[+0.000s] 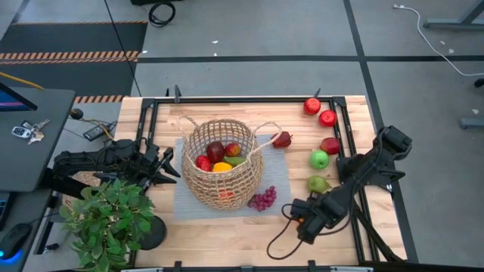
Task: Build produce basket
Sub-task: Put the orange into the brown basket
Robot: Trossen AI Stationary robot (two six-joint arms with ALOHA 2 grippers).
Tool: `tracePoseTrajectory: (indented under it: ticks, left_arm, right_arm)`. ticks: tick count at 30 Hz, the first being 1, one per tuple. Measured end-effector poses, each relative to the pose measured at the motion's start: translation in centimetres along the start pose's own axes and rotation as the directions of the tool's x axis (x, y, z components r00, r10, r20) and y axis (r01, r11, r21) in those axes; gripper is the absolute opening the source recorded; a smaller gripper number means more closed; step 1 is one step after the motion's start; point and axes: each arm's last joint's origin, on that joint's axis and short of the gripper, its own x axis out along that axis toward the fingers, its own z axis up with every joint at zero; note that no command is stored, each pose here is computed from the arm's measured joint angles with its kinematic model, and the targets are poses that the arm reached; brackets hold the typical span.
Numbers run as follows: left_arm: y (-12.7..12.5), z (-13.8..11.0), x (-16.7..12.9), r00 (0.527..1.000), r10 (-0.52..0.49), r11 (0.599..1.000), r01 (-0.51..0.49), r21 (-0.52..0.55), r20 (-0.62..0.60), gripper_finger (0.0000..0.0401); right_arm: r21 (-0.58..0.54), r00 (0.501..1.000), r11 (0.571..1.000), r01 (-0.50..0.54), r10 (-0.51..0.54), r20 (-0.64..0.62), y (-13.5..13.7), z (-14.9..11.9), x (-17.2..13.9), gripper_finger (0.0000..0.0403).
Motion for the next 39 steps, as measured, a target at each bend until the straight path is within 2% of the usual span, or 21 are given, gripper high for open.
tracePoseTrajectory:
  ticks: [5, 10, 18, 24, 30, 39]
  left_arm:
    - [0.0, 0.0, 0.0, 1.000, 0.000, 1.000, 0.000, 0.000, 0.000, 0.0121]
    - [0.0, 0.0, 0.0, 1.000, 0.000, 1.000, 0.000, 0.000, 0.000, 0.0121]
    - [0.0, 0.0, 0.0, 1.000, 0.000, 1.000, 0.000, 0.000, 0.000, 0.0121]
    - [0.0, 0.0, 0.0, 1.000, 0.000, 1.000, 0.000, 0.000, 0.000, 0.0121]
    - [0.0, 0.0, 0.0, 1.000, 0.000, 1.000, 0.000, 0.000, 0.000, 0.0121]
    - [0.0, 0.0, 0.0, 1.000, 0.000, 1.000, 0.000, 0.000, 0.000, 0.0121]
  right_arm:
    - [-0.084, 0.990, 0.996, -0.004, 0.016, 0.139, 0.5, 2.9, -1.9, 0.0303]
    - [-0.161, 0.957, 0.987, 0.017, 0.031, 0.287, 0.8, 6.3, -4.6, 0.0304]
    - [-0.228, 0.875, 0.973, 0.020, 0.094, 0.475, 0.9, 11.3, -10.4, 0.0304]
    - [-0.211, 0.772, 0.973, 0.089, 0.067, 0.632, -0.2, 14.3, -14.8, 0.0305]
    - [-0.146, 0.691, 0.981, 0.128, 0.018, 0.723, -1.7, 16.5, -17.9, 0.0305]
    - [-0.079, 0.599, 0.995, 0.065, 0.024, 0.800, -3.1, 18.2, -21.5, 0.0305]
